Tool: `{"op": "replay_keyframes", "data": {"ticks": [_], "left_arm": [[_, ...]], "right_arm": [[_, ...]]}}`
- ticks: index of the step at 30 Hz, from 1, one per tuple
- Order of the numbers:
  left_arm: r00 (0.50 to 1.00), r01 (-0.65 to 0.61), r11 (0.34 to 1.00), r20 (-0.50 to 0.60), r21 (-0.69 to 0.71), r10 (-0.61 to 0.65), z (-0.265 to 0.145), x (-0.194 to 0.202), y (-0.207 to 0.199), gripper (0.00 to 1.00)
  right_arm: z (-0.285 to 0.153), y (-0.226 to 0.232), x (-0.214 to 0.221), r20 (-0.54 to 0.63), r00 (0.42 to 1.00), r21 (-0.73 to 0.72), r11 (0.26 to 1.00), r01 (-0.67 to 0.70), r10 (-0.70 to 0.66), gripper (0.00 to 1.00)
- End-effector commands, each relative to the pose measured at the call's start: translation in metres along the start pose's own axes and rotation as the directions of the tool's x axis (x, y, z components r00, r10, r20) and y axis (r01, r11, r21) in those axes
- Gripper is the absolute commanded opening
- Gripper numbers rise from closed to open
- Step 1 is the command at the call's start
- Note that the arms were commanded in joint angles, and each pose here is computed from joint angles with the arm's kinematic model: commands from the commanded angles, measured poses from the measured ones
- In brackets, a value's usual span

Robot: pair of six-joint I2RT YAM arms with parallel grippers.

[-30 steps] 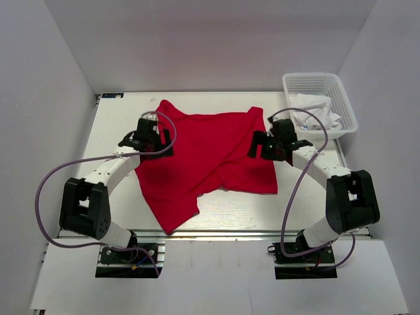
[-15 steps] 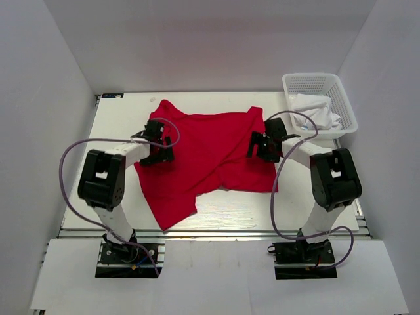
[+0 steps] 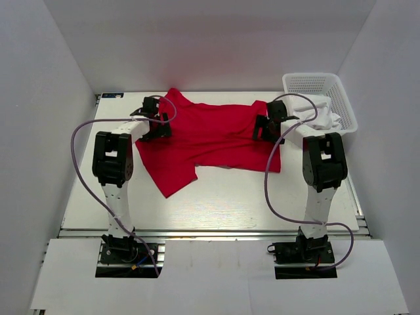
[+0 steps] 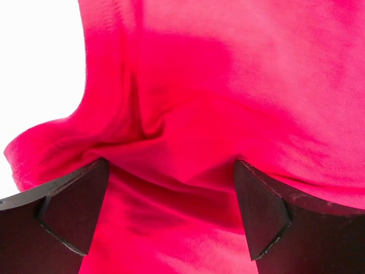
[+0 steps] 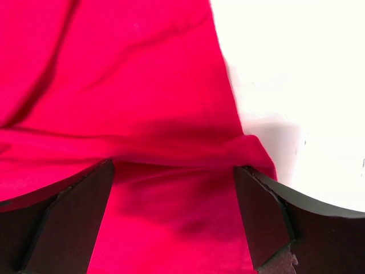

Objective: Fold and stack the t-shirts
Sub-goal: Flatten out the tshirt

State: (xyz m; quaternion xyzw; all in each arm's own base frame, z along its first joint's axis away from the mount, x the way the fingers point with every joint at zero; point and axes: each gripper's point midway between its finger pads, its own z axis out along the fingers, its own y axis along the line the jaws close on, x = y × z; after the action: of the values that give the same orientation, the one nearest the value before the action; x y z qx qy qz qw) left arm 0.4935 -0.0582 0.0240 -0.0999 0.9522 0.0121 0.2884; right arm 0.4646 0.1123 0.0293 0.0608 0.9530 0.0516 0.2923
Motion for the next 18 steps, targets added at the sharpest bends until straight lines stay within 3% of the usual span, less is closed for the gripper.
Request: {"op": "replay_keyframes", "data": {"ticks": [1, 4, 9, 12, 13, 18], "left_arm": [[0.994, -0.080, 0.992, 0.077, 0.102, 0.072, -0.032, -0.034, -0.020, 1.00], [0.986, -0.089, 0.983, 0.157, 0.162, 0.063, -0.074, -0.055, -0.033, 1.00], [0.985, -0.064, 0.980, 0.168, 0.190, 0.032, -0.120, -0.027, -0.019, 1.00], [0.998, 0.008, 0.984, 0.067, 0.180, -0.020, -0.133, 0.018, -0.010, 1.00], [1.000, 0.007, 0.987, -0.020, 0.162, -0.004, -0.132, 0.053, -0.007, 1.00], [0.986, 0.056, 0.986, -0.162, 0.158, -0.030, -0.154, 0.128, -0.011, 1.00]], "right_arm": [[-0.029, 0.023, -0.044, 0.110, 0.986, -0.092, 0.987, 0.132, -0.121, 0.90], [-0.056, 0.031, -0.060, 0.180, 0.972, -0.111, 0.979, 0.172, -0.150, 0.90], [-0.102, 0.039, -0.060, 0.279, 0.950, -0.173, 0.966, 0.192, -0.139, 0.90], [-0.111, 0.027, -0.042, 0.255, 0.958, -0.158, 0.972, 0.174, -0.130, 0.90], [-0.109, 0.021, -0.032, 0.236, 0.964, -0.144, 0.977, 0.160, -0.123, 0.90], [-0.121, -0.002, -0.008, 0.263, 0.964, -0.085, 0.995, 0.056, -0.032, 0.90]]}}
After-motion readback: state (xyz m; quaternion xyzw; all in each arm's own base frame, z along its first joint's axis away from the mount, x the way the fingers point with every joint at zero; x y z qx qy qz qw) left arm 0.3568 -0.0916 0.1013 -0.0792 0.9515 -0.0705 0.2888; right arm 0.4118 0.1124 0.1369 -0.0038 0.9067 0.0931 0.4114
